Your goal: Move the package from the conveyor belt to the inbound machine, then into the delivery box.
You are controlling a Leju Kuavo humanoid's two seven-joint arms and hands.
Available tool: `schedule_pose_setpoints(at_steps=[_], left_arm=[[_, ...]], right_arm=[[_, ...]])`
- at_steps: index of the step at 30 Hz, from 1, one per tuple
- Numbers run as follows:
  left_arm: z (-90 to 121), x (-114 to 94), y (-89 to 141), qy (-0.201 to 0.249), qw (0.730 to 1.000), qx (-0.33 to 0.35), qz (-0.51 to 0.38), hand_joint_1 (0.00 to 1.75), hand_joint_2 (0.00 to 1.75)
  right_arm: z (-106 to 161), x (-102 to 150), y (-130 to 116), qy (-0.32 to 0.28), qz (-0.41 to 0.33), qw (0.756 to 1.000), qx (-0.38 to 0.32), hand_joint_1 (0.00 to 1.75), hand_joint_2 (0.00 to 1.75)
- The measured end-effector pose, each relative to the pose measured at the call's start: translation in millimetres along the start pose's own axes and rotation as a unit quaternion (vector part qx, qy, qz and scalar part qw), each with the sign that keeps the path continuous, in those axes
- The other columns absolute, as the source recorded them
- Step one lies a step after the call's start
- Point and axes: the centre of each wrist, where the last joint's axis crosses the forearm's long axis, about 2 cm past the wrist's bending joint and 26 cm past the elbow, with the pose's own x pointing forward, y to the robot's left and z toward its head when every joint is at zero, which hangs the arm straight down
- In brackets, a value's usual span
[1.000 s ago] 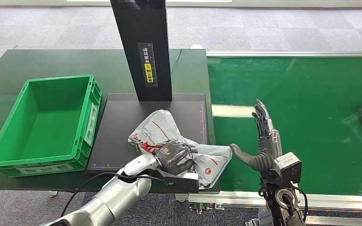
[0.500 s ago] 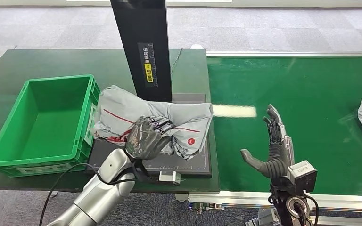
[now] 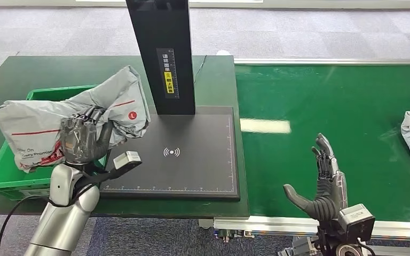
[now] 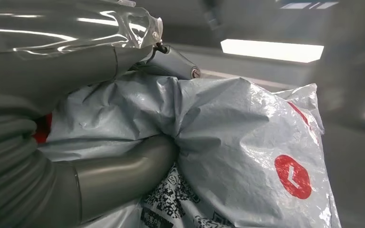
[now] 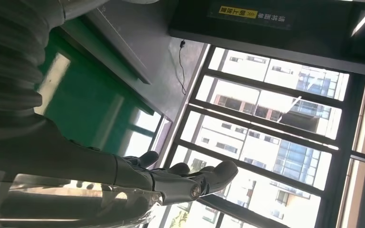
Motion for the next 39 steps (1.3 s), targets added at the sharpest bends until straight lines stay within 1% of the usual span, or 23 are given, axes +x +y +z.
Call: schedule_pose_setpoints(at_steps=[5,7,9,14,17,18,19,20,21,22,23,26,27,29,32,35,39], left_arm=[[2.7,-50.3,12.5,0.124,0.991,-0.041,-0.024,1.68,1.75],[7.4,-71.7,17.0,0.163,0.985,-0.052,-0.037,1.57,1.75],[12.2,-87.8,20.7,0.188,0.979,-0.059,-0.048,1.47,1.75],[24.3,-113.4,23.2,0.234,0.965,-0.095,-0.066,1.47,1.75],[28.4,-120.5,23.7,0.244,0.962,-0.102,-0.072,1.44,1.75],[29.0,-122.1,23.7,0.246,0.961,-0.103,-0.073,1.36,1.75],[29.4,-123.5,23.7,0.247,0.96,-0.105,-0.074,1.19,1.75],[29.5,-124.6,23.6,0.249,0.96,-0.106,-0.075,1.13,1.75],[29.4,-125.6,23.5,0.251,0.959,-0.107,-0.075,1.13,1.75],[29.3,-126.5,23.3,0.253,0.958,-0.109,-0.075,1.18,1.75],[29.4,-127.6,23.0,0.257,0.957,-0.113,-0.075,1.01,1.75],[30.6,-136.7,21.6,0.276,0.948,-0.138,-0.078,0.03,1.75],[32.0,-141.1,20.7,0.282,0.945,-0.146,-0.079,0.0,1.75],[36.6,-148.3,18.7,0.284,0.943,-0.153,-0.08,0.0,1.75],[42.4,-151.6,16.2,0.271,0.949,-0.142,-0.077,0.0,1.75],[46.1,-149.6,15.6,0.253,0.958,-0.109,-0.075,0.0,1.75],[49.5,-140.0,16.6,0.221,0.971,-0.065,-0.064,0.0,1.75]], right_arm=[[4.8,3.9,-1.7,0.001,0.006,1.0,-0.002,0.0,1.75],[6.0,4.2,-1.4,0.003,0.007,1.0,-0.001,0.0,1.75],[6.3,4.3,-1.0,0.004,0.008,1.0,0.0,0.0,1.75],[3.5,4.8,-0.6,0.001,0.008,1.0,0.001,0.0,1.75],[2.5,4.9,-0.4,0.0,0.008,1.0,0.001,0.0,1.75],[2.0,5.0,-0.4,-0.001,0.007,1.0,0.001,0.0,1.75],[1.6,5.0,-0.4,-0.002,0.008,1.0,0.0,0.0,1.75],[1.3,5.1,-0.4,-0.002,0.007,1.0,0.0,0.0,1.75],[1.0,5.1,-0.4,-0.002,0.007,1.0,0.0,0.0,1.75],[0.7,5.1,-0.5,-0.003,0.008,1.0,0.0,0.0,1.75],[0.2,5.2,-0.5,-0.003,0.008,1.0,0.0,0.0,1.75],[-3.9,5.2,-1.2,-0.007,0.008,1.0,0.001,0.0,1.75],[-5.9,5.1,-1.4,-0.009,0.008,1.0,0.002,0.0,1.75],[-9.6,4.5,-1.7,-0.011,0.007,1.0,0.004,0.0,1.75],[-14.3,3.4,-1.0,-0.013,0.003,1.0,0.005,0.0,1.75],[-16.2,2.5,1.1,-0.013,0.0,1.0,0.006,0.0,1.75],[-15.9,1.5,4.0,-0.011,-0.002,1.0,0.008,0.0,1.75]])
